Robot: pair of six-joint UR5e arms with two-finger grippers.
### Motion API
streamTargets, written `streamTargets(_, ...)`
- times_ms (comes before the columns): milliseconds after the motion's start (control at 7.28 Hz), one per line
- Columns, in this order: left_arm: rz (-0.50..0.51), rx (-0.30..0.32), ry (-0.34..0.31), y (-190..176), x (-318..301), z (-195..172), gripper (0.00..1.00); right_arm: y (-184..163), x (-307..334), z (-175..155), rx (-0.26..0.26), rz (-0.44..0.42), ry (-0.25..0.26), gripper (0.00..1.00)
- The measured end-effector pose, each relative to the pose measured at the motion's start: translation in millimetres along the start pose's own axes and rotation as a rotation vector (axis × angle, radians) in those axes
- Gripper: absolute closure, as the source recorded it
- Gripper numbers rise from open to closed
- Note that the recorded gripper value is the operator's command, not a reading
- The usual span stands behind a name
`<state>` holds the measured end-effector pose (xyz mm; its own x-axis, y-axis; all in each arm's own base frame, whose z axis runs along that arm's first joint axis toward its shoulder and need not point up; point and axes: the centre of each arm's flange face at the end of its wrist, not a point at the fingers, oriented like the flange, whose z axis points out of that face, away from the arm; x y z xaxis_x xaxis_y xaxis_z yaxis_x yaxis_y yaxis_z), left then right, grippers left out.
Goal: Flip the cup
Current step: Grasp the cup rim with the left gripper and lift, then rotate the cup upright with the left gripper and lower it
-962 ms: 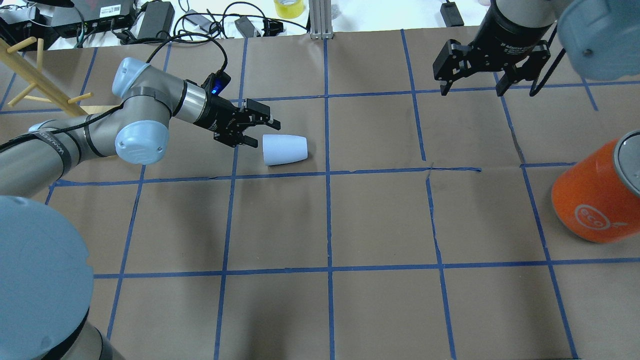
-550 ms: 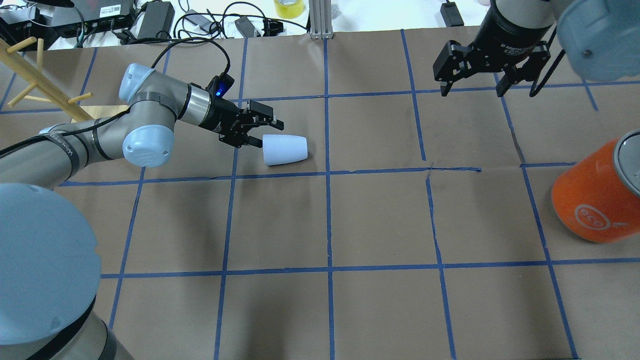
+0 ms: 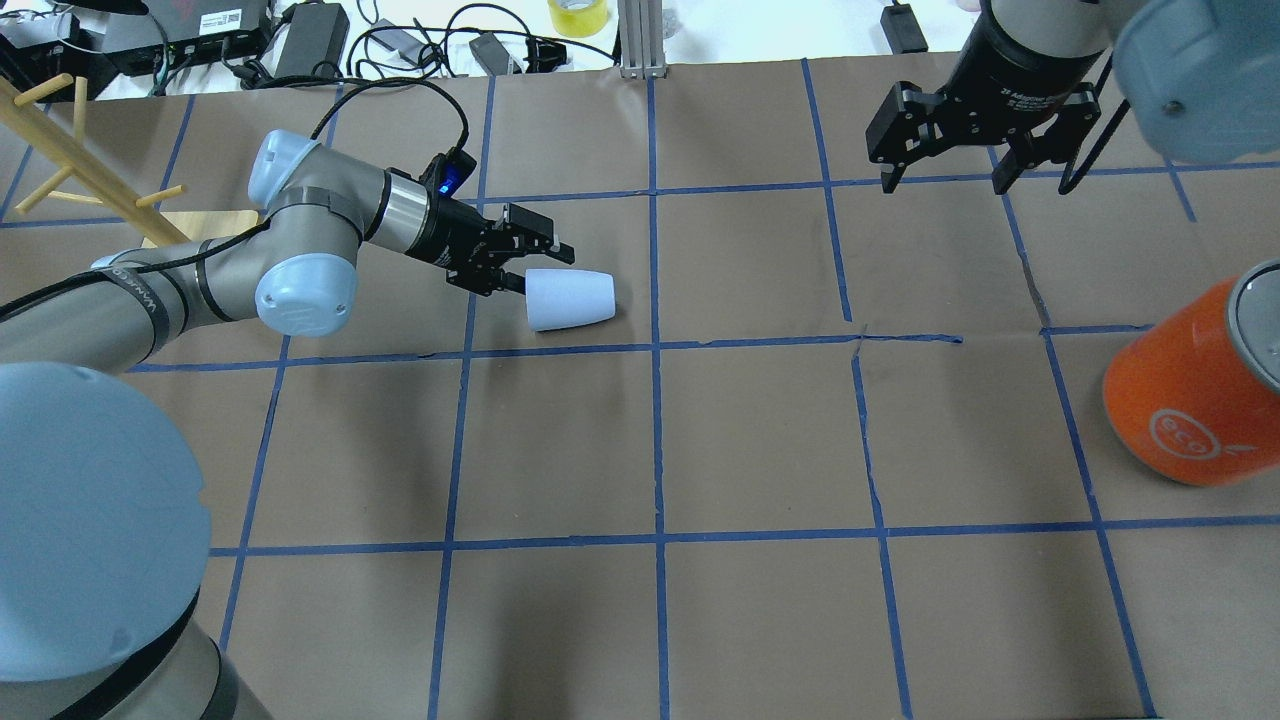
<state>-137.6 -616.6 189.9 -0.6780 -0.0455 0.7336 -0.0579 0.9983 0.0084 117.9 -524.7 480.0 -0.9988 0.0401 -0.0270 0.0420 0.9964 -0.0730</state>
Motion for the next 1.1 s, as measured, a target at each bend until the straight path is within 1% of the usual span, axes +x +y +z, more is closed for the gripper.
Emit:
streamTargets(412, 0.001, 0.000, 0.012, 1, 2, 1, 0.93, 0, 5, 1, -0.001, -0.004, 0.052, 0.00)
streamTargets(687, -0.008, 0.004, 0.034, 1, 7, -1, 0.94, 0, 6, 1, -0.001, -0.004, 0.060, 0.00)
streamTargets(1099, -0.084, 0.040, 0.039, -1, 29, -21, 0.95, -1, 6, 0, 0.010, -0.001, 0.061, 0.00)
